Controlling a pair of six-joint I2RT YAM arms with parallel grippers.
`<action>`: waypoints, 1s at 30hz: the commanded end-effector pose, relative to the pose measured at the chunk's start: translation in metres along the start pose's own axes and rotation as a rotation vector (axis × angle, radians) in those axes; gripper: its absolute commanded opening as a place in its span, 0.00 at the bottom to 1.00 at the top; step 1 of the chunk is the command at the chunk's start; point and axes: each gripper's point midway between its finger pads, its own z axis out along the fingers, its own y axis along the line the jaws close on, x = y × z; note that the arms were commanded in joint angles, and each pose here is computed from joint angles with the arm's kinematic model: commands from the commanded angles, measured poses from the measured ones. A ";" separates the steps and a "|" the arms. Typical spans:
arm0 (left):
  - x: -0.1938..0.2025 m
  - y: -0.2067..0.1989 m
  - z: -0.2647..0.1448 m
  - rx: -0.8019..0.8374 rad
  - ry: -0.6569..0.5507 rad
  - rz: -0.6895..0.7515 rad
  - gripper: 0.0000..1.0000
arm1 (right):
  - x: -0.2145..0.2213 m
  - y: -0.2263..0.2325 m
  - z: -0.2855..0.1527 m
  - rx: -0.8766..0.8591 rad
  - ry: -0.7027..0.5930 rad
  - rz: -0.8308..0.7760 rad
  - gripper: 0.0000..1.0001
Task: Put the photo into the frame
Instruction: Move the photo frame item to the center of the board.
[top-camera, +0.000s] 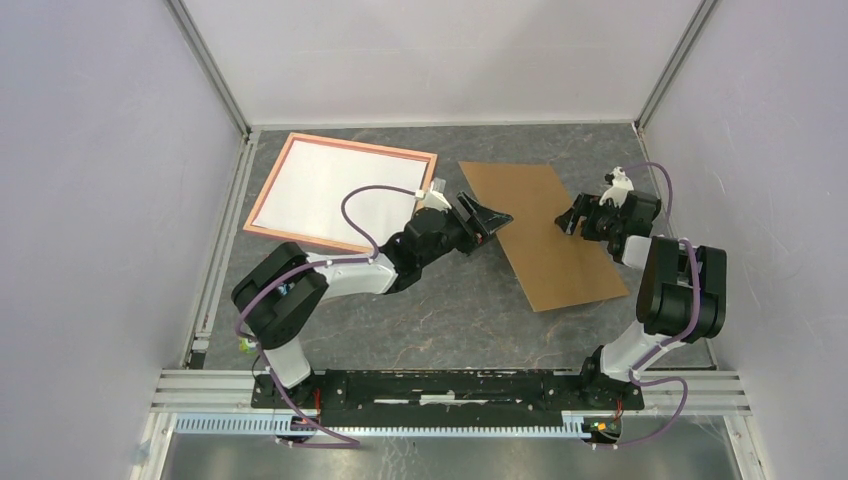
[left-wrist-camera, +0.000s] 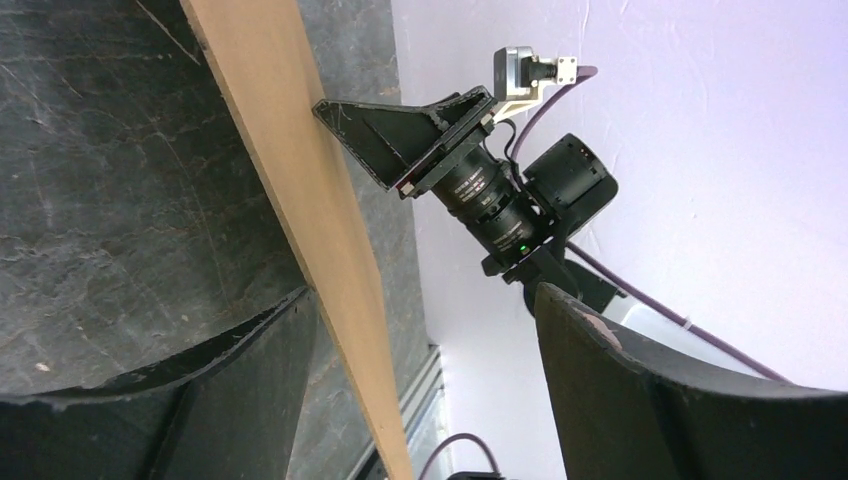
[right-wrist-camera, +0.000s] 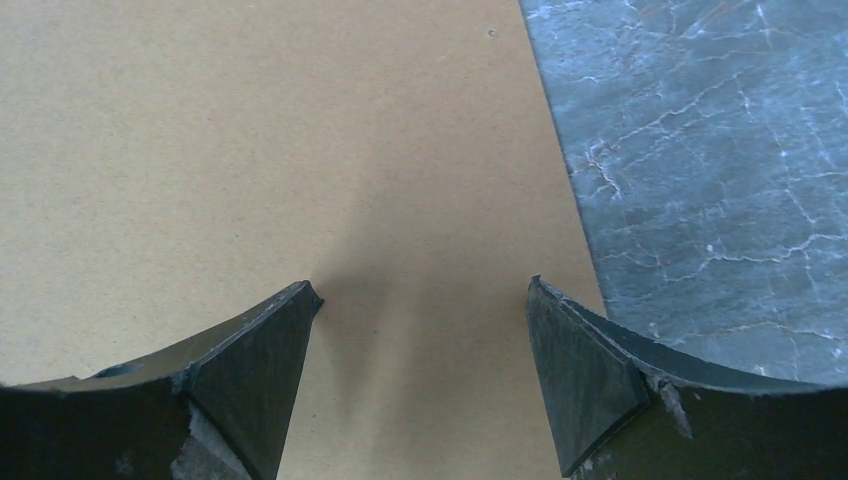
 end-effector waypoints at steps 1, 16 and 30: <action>-0.001 -0.064 0.003 0.233 -0.001 -0.136 0.83 | 0.069 0.035 -0.006 -0.135 0.222 0.108 0.84; -0.016 -0.092 0.021 0.460 -0.082 -0.207 0.69 | 0.067 0.055 -0.006 -0.244 0.195 0.146 0.84; -0.030 -0.067 0.009 0.428 -0.133 -0.178 0.72 | 0.052 0.103 -0.019 -0.399 0.126 0.156 0.84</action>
